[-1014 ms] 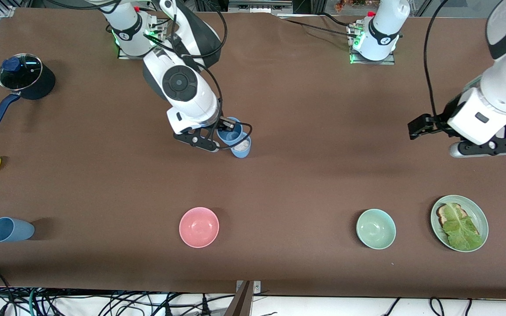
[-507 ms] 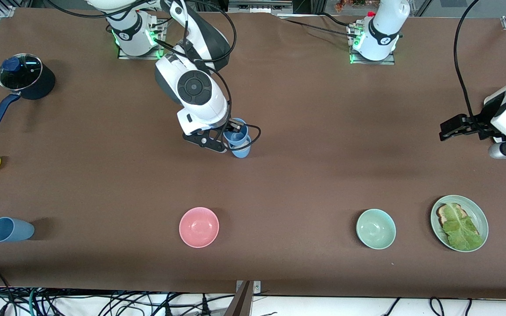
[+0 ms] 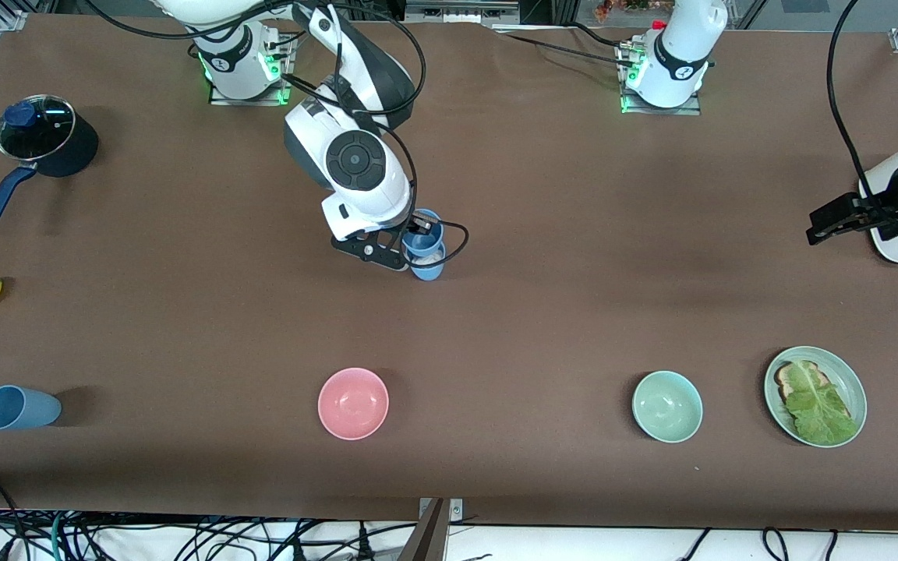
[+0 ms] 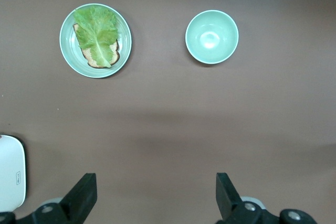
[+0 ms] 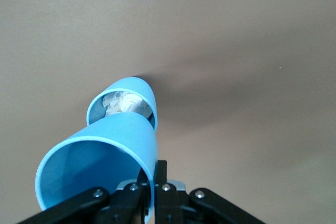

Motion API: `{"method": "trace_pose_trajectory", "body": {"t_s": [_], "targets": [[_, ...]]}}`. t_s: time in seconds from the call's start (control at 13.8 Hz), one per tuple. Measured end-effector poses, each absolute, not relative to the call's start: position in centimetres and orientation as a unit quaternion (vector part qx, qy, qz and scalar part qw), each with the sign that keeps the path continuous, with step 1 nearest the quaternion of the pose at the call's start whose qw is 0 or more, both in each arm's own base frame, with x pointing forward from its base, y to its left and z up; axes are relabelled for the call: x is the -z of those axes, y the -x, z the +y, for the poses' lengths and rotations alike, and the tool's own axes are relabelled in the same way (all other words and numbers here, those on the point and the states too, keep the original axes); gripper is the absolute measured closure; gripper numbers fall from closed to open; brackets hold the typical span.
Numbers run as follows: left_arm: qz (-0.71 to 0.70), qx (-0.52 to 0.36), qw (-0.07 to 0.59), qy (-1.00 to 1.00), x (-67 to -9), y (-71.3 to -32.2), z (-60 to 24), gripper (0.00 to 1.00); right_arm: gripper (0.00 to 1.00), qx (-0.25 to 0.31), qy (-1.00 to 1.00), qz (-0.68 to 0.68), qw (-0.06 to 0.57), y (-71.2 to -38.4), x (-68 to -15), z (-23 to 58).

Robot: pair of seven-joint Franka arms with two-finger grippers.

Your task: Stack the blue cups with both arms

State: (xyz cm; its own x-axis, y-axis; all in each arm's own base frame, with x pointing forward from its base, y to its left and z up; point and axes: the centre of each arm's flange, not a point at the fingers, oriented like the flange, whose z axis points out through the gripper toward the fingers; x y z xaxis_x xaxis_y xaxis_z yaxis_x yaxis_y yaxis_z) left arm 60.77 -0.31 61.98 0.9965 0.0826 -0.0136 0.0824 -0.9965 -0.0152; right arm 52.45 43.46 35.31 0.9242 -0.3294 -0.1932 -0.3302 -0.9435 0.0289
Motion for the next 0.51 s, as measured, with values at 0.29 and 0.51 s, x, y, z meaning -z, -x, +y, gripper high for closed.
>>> {"method": "trace_pose_trajectory", "body": {"t_s": [0.29,0.51], "targets": [[-0.048,-0.004,0.009,0.999,-64.2,-59.1,0.8,0.00,0.90,-0.097,0.981,0.168,0.000,-52.5,-35.1,43.4],[-0.049,-0.011,0.009,0.999,-65.0,-58.1,1.0,0.00,0.75,-0.093,0.981,0.169,0.004,-52.8,-35.4,43.4]]}}
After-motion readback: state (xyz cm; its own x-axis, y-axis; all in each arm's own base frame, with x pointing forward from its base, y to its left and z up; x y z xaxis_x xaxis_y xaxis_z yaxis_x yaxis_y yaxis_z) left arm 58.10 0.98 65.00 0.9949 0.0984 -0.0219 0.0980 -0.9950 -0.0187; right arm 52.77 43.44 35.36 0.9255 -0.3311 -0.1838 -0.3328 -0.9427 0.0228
